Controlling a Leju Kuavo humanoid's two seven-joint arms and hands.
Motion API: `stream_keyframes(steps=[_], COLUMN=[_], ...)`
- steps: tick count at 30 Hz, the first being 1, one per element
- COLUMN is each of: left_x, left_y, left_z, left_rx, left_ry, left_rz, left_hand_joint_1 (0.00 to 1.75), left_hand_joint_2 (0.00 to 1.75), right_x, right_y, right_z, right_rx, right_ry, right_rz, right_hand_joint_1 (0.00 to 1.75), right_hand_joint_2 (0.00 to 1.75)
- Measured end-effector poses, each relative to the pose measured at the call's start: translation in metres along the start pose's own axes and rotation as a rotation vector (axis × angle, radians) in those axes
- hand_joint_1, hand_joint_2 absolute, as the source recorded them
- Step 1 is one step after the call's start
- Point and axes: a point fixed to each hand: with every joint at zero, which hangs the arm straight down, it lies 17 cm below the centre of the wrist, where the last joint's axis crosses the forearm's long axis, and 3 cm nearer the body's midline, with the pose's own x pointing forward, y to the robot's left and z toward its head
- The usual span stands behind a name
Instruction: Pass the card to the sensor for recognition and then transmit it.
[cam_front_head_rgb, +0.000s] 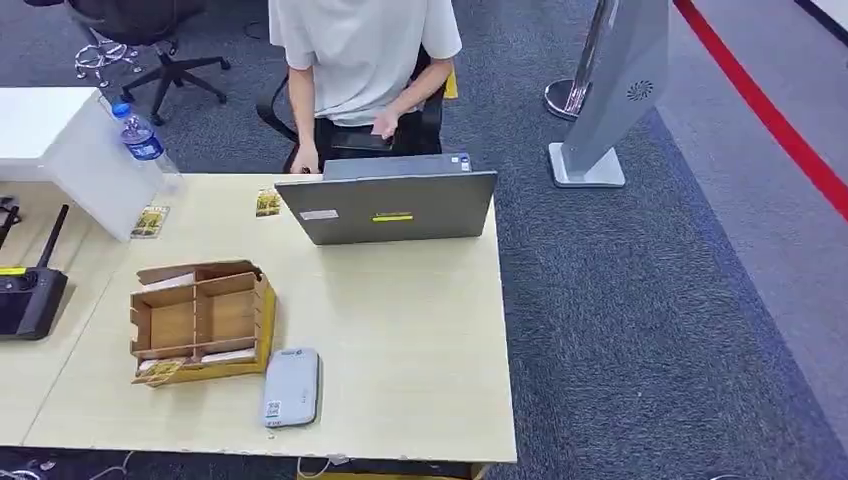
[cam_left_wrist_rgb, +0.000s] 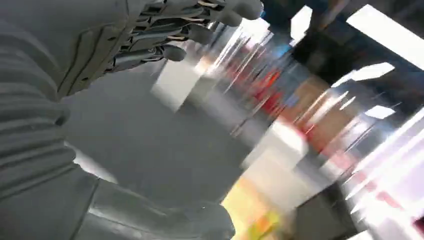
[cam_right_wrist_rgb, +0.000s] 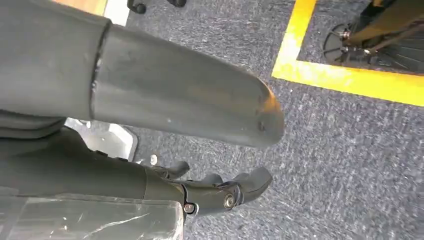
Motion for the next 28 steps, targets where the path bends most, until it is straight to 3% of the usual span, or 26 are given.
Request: stream_keyframes(steps=[2, 3, 6, 9, 10, 15, 18, 19, 20, 23, 27, 28], left_x=[-0.06, -0.097, -0.204, -0.291, -0.308, -0.37, -0.391, -0.393, -0.395, -0.402, -0.397, -0.396], left_y=[0.006, 0.005, -0.016, -0.049, -0.057, -0.096, -0.119, -0.123, -0.127, -0.134, -0.155, -0.159], left_z=[0.016, 0.032, 0.103, 0.203, 0.228, 0.361, 0.446, 0.461, 0.476, 0.52, 0.577, 0.585], left_rx=[0.014, 0.035, 0.11, 0.147, 0.15, 0.12, 0.083, 0.076, 0.065, -0.032, -0.256, -0.293], left_ry=[0.149, 0.246, 0.545, 0.79, 0.846, 1.097, 1.225, 1.247, 1.272, 1.327, 1.327, 1.325], left_rz=[0.181, 0.303, 0.633, 0.733, 0.738, 0.66, 0.588, 0.581, 0.567, 0.391, 0.19, 0.167], left_hand_joint_1=[0.0, 0.0, 0.0, 0.0, 0.0, 0.0, 0.0, 0.0, 0.0, 0.0, 0.0, 0.0], left_hand_joint_2=[1.75, 0.0, 0.0, 0.0, 1.75, 1.75, 1.75, 1.75, 1.75, 1.75, 1.75, 0.0], right_x=[0.001, 0.001, 0.001, -0.001, -0.002, -0.002, 0.0, 0.0, 0.0, 0.001, 0.004, 0.005], right_y=[-0.003, -0.003, -0.003, -0.003, -0.005, -0.008, -0.008, -0.008, -0.008, -0.011, -0.01, -0.01], right_z=[-0.001, 0.0, 0.0, 0.0, 0.0, -0.001, -0.001, -0.001, -0.001, -0.001, -0.002, -0.002], right_rx=[0.003, 0.007, 0.015, 0.022, 0.021, 0.017, 0.018, 0.017, 0.016, 0.003, 0.001, 0.0], right_ry=[0.0, 0.0, -0.001, 0.0, 0.001, -0.007, -0.015, -0.016, -0.016, -0.019, -0.026, -0.028], right_rz=[-0.009, -0.013, -0.02, -0.026, -0.026, -0.02, -0.01, -0.008, -0.008, -0.005, -0.012, -0.02], right_hand_joint_1=[0.0, 0.0, 0.0, 0.0, 0.0, 0.0, 0.0, 0.0, 0.0, 0.0, 0.0, 0.0], right_hand_joint_2=[0.0, 0.0, 0.0, 0.0, 0.0, 0.0, 0.0, 0.0, 1.75, 1.75, 1.75, 1.75])
